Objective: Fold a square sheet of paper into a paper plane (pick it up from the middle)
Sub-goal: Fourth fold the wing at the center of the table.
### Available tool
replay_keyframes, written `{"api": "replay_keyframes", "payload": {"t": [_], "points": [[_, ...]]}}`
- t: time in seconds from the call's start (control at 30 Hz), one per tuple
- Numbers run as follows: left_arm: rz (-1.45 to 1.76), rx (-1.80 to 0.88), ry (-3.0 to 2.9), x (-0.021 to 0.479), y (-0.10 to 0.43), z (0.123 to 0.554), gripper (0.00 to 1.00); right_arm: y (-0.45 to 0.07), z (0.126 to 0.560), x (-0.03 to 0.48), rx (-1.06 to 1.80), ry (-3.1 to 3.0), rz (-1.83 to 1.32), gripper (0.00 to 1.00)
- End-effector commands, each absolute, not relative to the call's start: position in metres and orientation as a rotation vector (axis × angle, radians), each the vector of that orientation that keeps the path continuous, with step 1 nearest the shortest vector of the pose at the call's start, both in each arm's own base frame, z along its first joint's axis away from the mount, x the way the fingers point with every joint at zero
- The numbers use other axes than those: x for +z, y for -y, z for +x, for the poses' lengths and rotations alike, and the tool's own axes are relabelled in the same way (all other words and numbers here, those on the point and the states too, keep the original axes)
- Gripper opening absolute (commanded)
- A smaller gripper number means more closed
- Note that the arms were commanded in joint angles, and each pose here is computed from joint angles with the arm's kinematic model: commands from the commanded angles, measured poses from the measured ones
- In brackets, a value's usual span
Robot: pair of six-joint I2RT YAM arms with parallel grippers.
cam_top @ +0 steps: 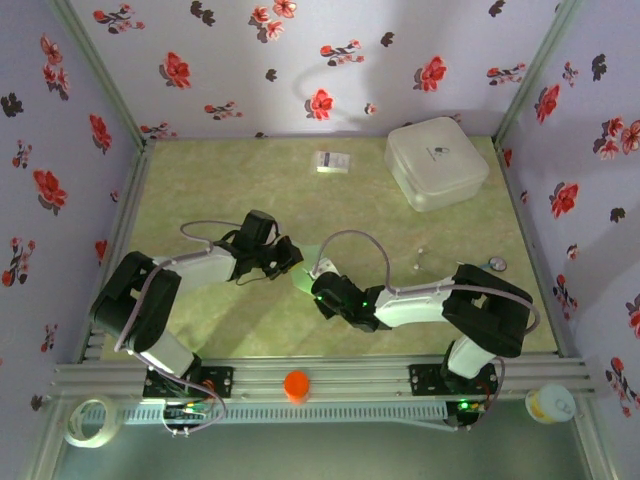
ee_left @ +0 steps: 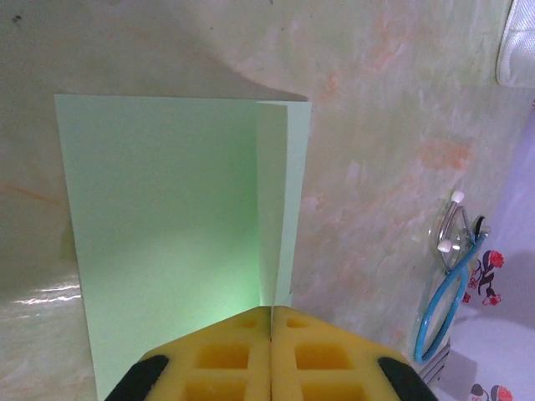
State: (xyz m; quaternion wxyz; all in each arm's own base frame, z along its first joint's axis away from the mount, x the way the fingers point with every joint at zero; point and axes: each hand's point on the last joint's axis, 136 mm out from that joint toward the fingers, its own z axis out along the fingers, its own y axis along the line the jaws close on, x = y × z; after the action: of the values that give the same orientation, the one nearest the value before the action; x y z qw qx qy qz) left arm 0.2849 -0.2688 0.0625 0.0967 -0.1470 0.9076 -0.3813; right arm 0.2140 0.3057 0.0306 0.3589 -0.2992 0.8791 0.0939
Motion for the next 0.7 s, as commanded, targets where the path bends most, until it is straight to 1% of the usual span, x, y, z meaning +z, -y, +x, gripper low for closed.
{"api": "replay_keyframes", "payload": {"t": [0.0, 0.1, 0.17, 0.27, 0.4, 0.67], "points": [[-0.406, -1.133, -2.66, 0.078, 0.268, 0.289, 0.09, -0.307, 0.216, 0.03, 0.236, -2.264, -0.752, 0.09], [-0.403, -1.123, -2.652, 0.081, 0.266, 0.29, 0.15, -0.308, 0.216, 0.031, 0.266, -2.263, -0.739, 0.07], [-0.405, -1.106, -2.643, 0.084, 0.263, 0.29, 0.27, -0.31, 0.215, 0.03, 0.299, -2.268, -0.728, 0.05], [-0.415, -1.057, -2.624, 0.088, 0.254, 0.29, 0.42, -0.313, 0.214, 0.028, 0.377, -2.279, -0.707, 0.04], [-0.432, -1.003, -2.604, 0.093, 0.243, 0.288, 0.47, -0.315, 0.215, 0.024, 0.442, -2.301, -0.675, 0.05], [-0.466, -0.981, -2.588, 0.094, 0.233, 0.284, 0.49, -0.319, 0.217, 0.013, 0.542, -2.365, -0.599, 0.06]]}}
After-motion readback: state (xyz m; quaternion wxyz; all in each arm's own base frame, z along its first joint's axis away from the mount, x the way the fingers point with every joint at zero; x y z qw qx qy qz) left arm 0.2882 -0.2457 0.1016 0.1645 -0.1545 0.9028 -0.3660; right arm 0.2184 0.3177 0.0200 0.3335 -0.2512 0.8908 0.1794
